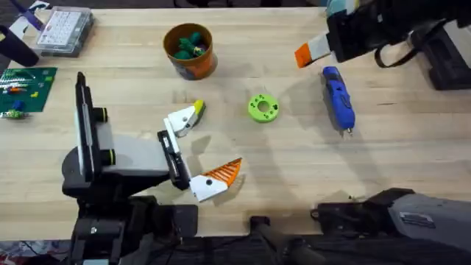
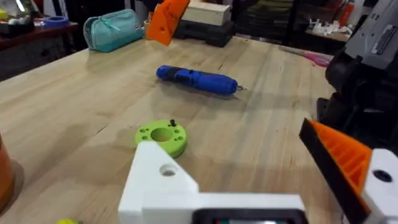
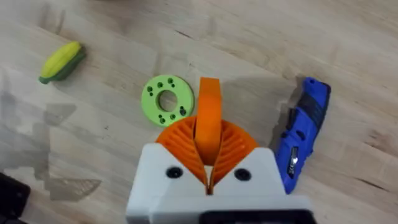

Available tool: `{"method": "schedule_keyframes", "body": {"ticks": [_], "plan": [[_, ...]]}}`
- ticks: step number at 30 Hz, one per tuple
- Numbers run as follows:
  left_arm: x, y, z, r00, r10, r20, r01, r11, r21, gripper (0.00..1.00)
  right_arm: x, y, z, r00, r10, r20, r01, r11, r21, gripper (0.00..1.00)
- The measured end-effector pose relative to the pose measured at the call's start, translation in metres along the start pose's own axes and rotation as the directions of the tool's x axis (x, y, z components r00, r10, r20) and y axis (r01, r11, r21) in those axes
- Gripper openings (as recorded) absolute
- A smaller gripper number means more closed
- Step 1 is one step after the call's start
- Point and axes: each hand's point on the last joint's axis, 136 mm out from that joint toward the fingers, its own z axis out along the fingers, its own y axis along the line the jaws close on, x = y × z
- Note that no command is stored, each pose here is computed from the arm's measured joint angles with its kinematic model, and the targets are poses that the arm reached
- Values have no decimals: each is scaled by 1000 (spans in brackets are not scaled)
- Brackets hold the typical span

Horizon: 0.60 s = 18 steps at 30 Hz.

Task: Pick up the gripper from the table and insert it into the empty holder that is missing its gripper. Then pick up a screw, insert it into the mounting hole, and use the screwdriver to tighten it. Finally, clean up the table by picking up the vegetable and placing it into the bucket.

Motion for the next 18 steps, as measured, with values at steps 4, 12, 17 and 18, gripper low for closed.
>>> {"method": "schedule_keyframes", "body": {"ticks": [4,12,17,18], "plan": [[0,0,0,1000,1,0,-1,1000,0,986,-8,5,-3,1000,0,31,0,1000,-27,10],[0,0,0,1000,0,0,0,1000,0,987,-45,12,-27,982,-11,188,22,998,-56,10],[0,0,0,1000,0,0,0,1000,0,987,-61,24,-45,959,-16,284,51,992,-115,9],[0,0,0,1000,0,0,0,1000,0,986,-63,27,-48,954,-17,299,58,990,-129,9]]}}
